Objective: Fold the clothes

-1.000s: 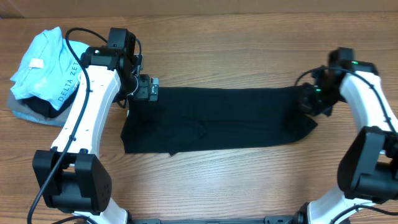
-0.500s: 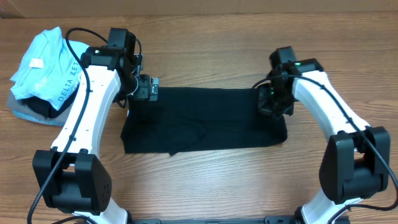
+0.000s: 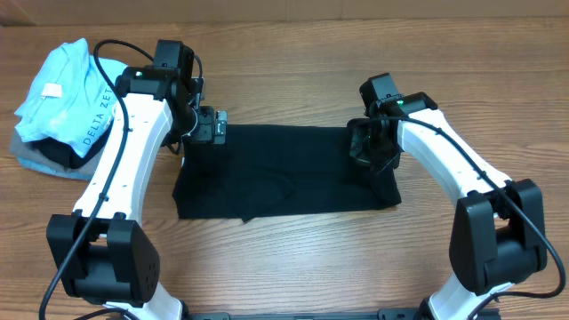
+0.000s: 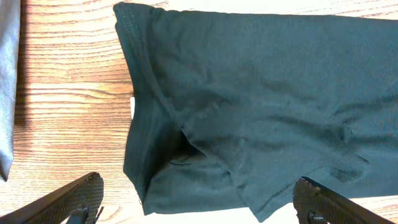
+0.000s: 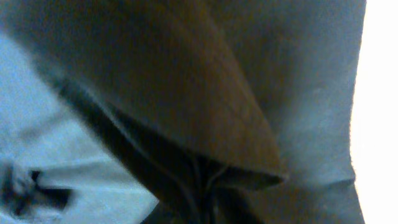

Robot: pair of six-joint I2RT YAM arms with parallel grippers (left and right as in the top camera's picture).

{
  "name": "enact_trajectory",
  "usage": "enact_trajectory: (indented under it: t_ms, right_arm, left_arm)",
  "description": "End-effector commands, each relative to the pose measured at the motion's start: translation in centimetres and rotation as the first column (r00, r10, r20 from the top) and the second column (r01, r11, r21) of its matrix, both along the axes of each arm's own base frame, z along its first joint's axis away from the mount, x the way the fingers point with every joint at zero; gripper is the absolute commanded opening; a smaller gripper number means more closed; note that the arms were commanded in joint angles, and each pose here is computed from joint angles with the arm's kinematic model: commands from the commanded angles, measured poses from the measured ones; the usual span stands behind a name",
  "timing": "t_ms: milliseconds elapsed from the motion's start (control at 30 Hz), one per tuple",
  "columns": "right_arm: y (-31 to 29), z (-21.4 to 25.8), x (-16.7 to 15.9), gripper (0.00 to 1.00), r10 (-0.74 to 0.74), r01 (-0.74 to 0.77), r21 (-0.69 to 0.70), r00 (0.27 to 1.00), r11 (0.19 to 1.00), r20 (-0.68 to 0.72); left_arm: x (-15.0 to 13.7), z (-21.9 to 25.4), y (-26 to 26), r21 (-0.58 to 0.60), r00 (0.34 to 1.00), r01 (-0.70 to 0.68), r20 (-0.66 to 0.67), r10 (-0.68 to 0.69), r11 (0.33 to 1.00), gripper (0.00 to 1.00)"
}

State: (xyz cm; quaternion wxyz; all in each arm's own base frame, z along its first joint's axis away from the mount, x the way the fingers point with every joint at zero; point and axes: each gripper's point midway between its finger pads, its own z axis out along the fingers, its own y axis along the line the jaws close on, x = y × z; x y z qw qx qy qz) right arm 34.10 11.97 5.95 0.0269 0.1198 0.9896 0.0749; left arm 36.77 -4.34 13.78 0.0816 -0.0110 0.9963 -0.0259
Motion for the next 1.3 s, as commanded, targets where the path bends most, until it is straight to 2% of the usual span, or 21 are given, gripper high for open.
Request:
enact_trajectory:
  t_ms: [0, 167, 300, 433, 500, 533, 600, 733, 800, 867, 933, 1067, 1100, 1167, 1267]
  right_arm:
    - [0.3, 0.5, -0.3, 0.43, -0.028, 0.028, 0.024, 1.000, 0.999, -0.006]
    - [-0.5, 1.6, -0.3, 0.52, -0.048, 0.048, 0.028, 0.999, 0.998, 0.013]
    - [-1.7, 3.8, 0.2, 0.55, -0.069, 0.066, 0.050, 0.995, 0.997, 0.071]
    - [-3.8, 4.4, -0.2, 0.60, -0.117, 0.114, 0.039, 0.991, 0.993, 0.062]
    - [-4.7, 4.0, -0.2, 0.54, -0.111, 0.110, 0.021, 0.992, 0.994, 0.053]
    - [-4.8, 3.7, -0.3, 0.46, -0.102, 0.101, 0.018, 0.994, 0.995, 0.047]
    - [-4.4, 3.2, -0.6, 0.39, -0.058, 0.057, 0.035, 0.998, 0.998, 0.037]
    - [-2.5, 1.2, -2.6, 0.24, 0.019, -0.018, 0.090, 1.000, 0.996, -0.015]
    - [-2.2, -0.3, -3.7, 0.25, 0.035, -0.032, 0.088, 0.999, 0.996, -0.036]
    - [-1.4, -2.0, -4.8, 0.32, 0.056, -0.051, 0.111, 0.997, 0.992, -0.047]
    - [-0.7, -3.5, -5.7, 0.33, 0.084, -0.077, 0.139, 0.995, 0.987, -0.047]
    - [-0.7, -5.7, -7.9, 0.33, 0.095, -0.082, 0.143, 0.992, 0.986, -0.084]
    - [-0.9, -6.0, -8.5, 0.29, 0.095, -0.081, 0.140, 0.991, 0.987, -0.098]
    - [-1.0, -6.1, -9.0, 0.25, 0.094, -0.077, 0.138, 0.989, 0.987, -0.117]
    - [-1.0, -5.5, -8.8, 0.25, 0.107, -0.092, 0.139, 0.989, 0.986, -0.105]
  left_arm:
    - [0.4, 0.4, -0.1, -0.007, 1.000, 0.013, 0.016, -0.013, 1.000, 1.00]
    - [0.5, 0.4, 0.0, -0.007, 1.000, 0.013, 0.016, -0.013, 1.000, 1.00]
    - [0.5, 0.4, -0.1, -0.007, 1.000, 0.013, 0.016, -0.013, 1.000, 1.00]
    - [0.4, 0.4, -0.1, -0.007, 1.000, 0.013, 0.016, -0.013, 1.000, 1.00]
    - [0.4, 0.4, -0.1, -0.007, 1.000, 0.013, 0.016, -0.013, 1.000, 1.00]
    - [0.5, 0.4, -0.1, -0.007, 1.000, 0.013, 0.016, -0.013, 1.000, 1.00]
    - [0.5, 0.4, -0.1, -0.007, 1.000, 0.013, 0.016, -0.013, 1.000, 1.00]
    - [0.4, 0.4, -0.1, -0.007, 1.000, 0.013, 0.016, -0.013, 1.000, 1.00]
    - [0.4, 0.4, -0.1, -0.007, 1.000, 0.013, 0.016, -0.013, 1.000, 1.00]
    - [0.5, 0.4, -0.1, -0.007, 1.000, 0.013, 0.016, -0.013, 1.000, 1.00]
    - [0.5, 0.4, -0.1, -0.007, 1.000, 0.013, 0.016, -0.013, 1.000, 1.00]
    - [0.4, 0.4, -0.1, -0.007, 1.000, 0.013, 0.016, -0.013, 1.000, 1.00]
    - [0.5, 0.4, -0.1, -0.007, 1.000, 0.013, 0.016, -0.013, 1.000, 1.00]
    - [0.5, 0.4, -0.1, -0.007, 1.000, 0.013, 0.016, -0.013, 1.000, 1.00]
    - [0.4, 0.4, -0.1, -0.007, 1.000, 0.013, 0.016, -0.013, 1.000, 1.00]
